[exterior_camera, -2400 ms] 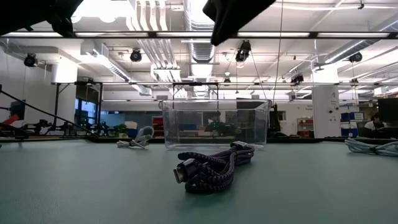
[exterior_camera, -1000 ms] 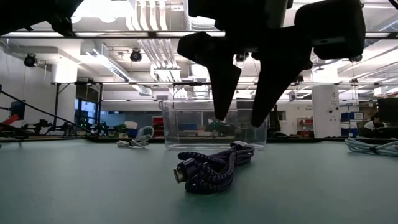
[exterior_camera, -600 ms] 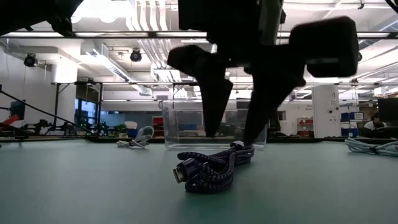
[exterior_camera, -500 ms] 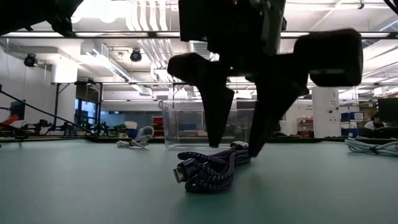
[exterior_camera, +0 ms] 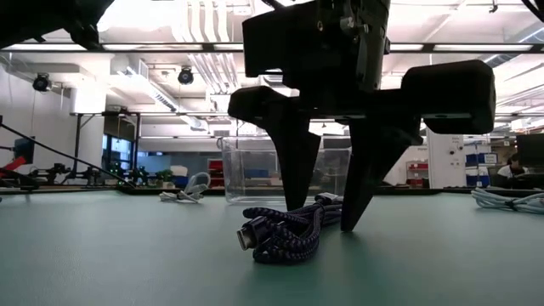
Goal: Pick and place USB-C Cables
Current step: Put the purple charger cable into the transparent container
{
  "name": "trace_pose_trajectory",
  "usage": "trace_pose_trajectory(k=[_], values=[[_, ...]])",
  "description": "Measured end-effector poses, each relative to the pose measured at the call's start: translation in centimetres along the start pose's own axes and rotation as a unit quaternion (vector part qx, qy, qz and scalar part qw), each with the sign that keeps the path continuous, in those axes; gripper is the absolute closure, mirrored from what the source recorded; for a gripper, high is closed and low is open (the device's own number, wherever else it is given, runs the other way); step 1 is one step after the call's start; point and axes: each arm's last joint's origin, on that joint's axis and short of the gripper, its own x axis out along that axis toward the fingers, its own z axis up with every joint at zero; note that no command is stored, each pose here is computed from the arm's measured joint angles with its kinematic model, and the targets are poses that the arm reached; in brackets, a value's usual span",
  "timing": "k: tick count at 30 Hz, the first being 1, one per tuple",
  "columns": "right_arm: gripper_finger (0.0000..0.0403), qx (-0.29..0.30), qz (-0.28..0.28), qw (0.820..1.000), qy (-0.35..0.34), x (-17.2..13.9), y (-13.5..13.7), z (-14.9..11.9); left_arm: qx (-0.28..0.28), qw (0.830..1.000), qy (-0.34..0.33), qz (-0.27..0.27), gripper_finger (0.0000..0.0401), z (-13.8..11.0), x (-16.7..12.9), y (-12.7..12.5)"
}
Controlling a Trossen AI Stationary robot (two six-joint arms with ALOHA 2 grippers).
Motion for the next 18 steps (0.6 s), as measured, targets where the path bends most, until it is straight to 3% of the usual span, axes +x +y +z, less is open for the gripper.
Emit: trace_pose_trajectory(k=[11, 18], values=[[0.0200, 0.001, 0.000, 1.000, 0.000, 0.26, -0.13, -0.02, 0.000, 1.000, 0.000, 0.000, 0.0401, 0.00, 0.00, 0.00], [0.0221, 0.002, 0.005, 1.000, -0.002, 0.30, -0.23, -0.08, 0.000, 1.000, 0.000, 0.000, 0.0401, 0.00, 0.00, 0.00]])
